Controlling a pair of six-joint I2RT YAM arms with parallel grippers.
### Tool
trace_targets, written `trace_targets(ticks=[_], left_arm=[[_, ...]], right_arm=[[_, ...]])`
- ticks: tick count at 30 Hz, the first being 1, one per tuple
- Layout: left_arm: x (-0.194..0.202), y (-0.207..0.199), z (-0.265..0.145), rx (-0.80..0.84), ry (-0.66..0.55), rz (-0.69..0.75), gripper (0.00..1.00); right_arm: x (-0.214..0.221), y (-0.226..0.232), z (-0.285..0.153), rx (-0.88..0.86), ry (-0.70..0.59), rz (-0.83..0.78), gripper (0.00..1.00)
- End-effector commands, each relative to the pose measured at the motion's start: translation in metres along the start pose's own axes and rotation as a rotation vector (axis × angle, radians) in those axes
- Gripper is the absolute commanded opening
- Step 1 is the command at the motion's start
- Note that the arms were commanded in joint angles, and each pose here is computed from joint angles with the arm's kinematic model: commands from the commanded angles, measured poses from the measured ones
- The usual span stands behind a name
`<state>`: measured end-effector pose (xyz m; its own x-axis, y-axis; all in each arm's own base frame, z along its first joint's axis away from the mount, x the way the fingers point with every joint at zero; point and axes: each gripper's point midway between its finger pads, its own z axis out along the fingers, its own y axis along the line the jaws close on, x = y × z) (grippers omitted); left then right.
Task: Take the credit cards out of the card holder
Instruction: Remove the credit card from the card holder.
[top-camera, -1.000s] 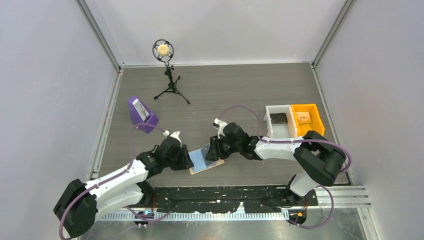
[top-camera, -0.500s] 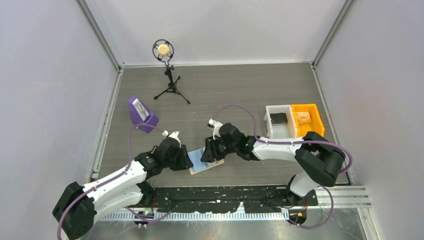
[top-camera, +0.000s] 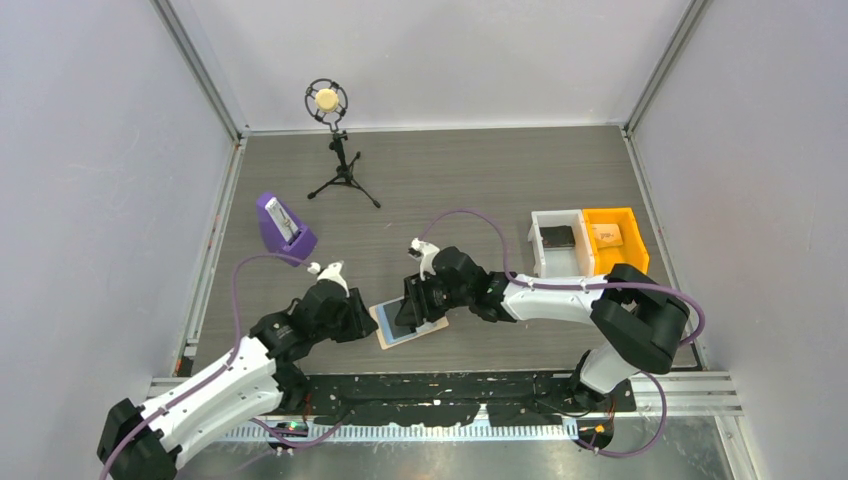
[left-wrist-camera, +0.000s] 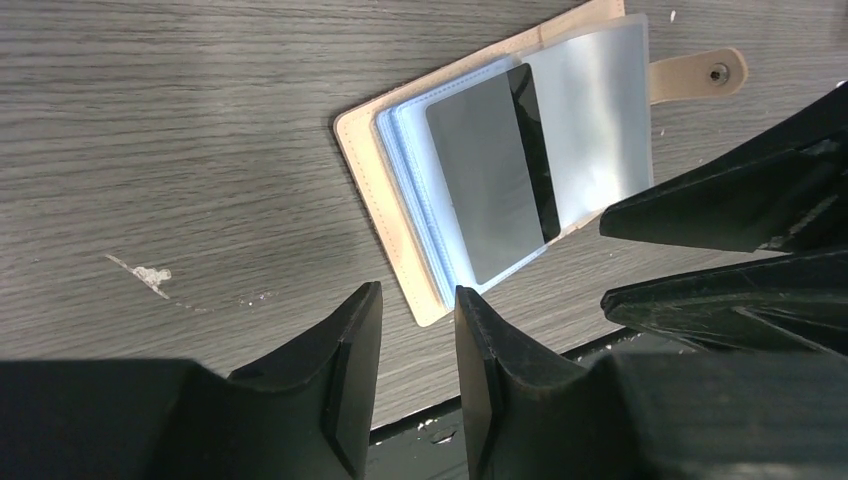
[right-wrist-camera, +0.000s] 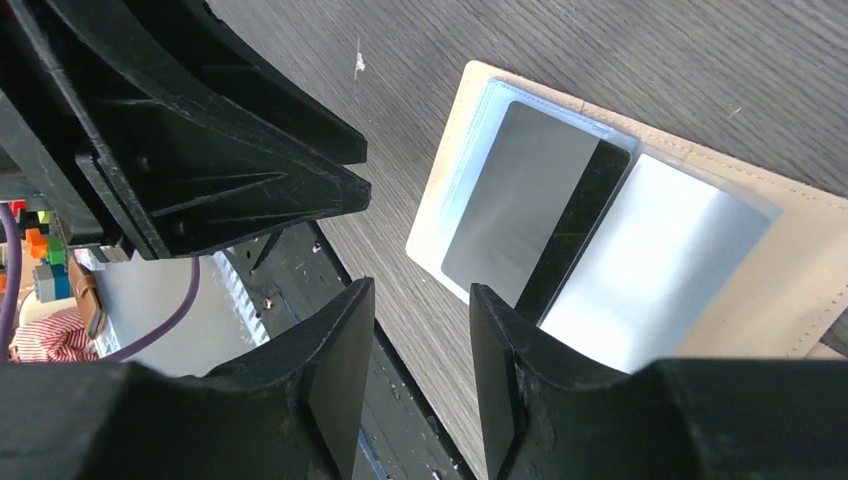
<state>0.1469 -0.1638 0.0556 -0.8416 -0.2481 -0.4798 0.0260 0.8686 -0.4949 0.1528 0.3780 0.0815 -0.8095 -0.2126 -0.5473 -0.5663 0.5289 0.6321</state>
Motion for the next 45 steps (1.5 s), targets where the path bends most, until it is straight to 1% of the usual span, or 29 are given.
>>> trace_targets(ticks=[1,4,7,9,11,15,18,20,23,26,27,30,33,45], left_arm=[[-0.016,-0.014,-0.008,0.039,-0.050,-0.012,0.35],[-0.018,-0.021,-0.007,0.068,-0.055,-0.005,0.34],[-0.020,-0.026,-0.003,0.082,-0.052,-0.001,0.32],[-0.022,-0.030,-0.001,0.088,-0.046,0.004,0.30],[-0.023,-0.033,0.002,0.091,-0.037,0.013,0.30],[-0.024,-0.035,0.012,0.080,-0.028,0.022,0.28],[-0.017,-0.037,0.018,0.088,0.013,0.026,0.26],[-0.016,-0.039,0.022,0.099,0.022,0.027,0.24],[-0.014,-0.043,0.026,0.125,0.028,0.033,0.23],[-0.011,-0.039,0.030,0.113,0.034,0.032,0.22],[-0.010,-0.036,0.032,0.102,0.036,0.033,0.22],[-0.007,-0.028,0.035,0.062,0.042,0.030,0.21],[-0.004,-0.024,0.039,0.051,0.053,0.029,0.21],[0.011,-0.010,0.047,0.013,0.099,0.018,0.20]], right_arm=[[-0.021,0.010,-0.004,0.005,-0.073,-0.015,0.48],[-0.024,0.001,-0.008,0.054,-0.092,-0.015,0.45],[-0.024,-0.014,-0.007,0.112,-0.084,-0.005,0.37],[-0.022,-0.027,-0.008,0.142,-0.076,0.014,0.34],[-0.022,-0.038,-0.009,0.159,-0.080,0.028,0.33],[-0.022,-0.045,-0.007,0.143,-0.079,0.031,0.35],[-0.018,-0.043,0.000,0.107,-0.056,0.033,0.36],[-0.017,-0.041,0.003,0.091,-0.048,0.041,0.35],[-0.016,-0.041,0.008,0.077,-0.043,0.047,0.34],[-0.014,-0.042,0.013,0.069,-0.031,0.054,0.33],[-0.015,-0.042,0.014,0.066,-0.030,0.056,0.33],[-0.016,-0.043,0.017,0.070,-0.032,0.059,0.38],[-0.015,-0.045,0.020,0.075,-0.027,0.063,0.39],[-0.007,-0.049,0.026,0.066,-0.005,0.080,0.35]])
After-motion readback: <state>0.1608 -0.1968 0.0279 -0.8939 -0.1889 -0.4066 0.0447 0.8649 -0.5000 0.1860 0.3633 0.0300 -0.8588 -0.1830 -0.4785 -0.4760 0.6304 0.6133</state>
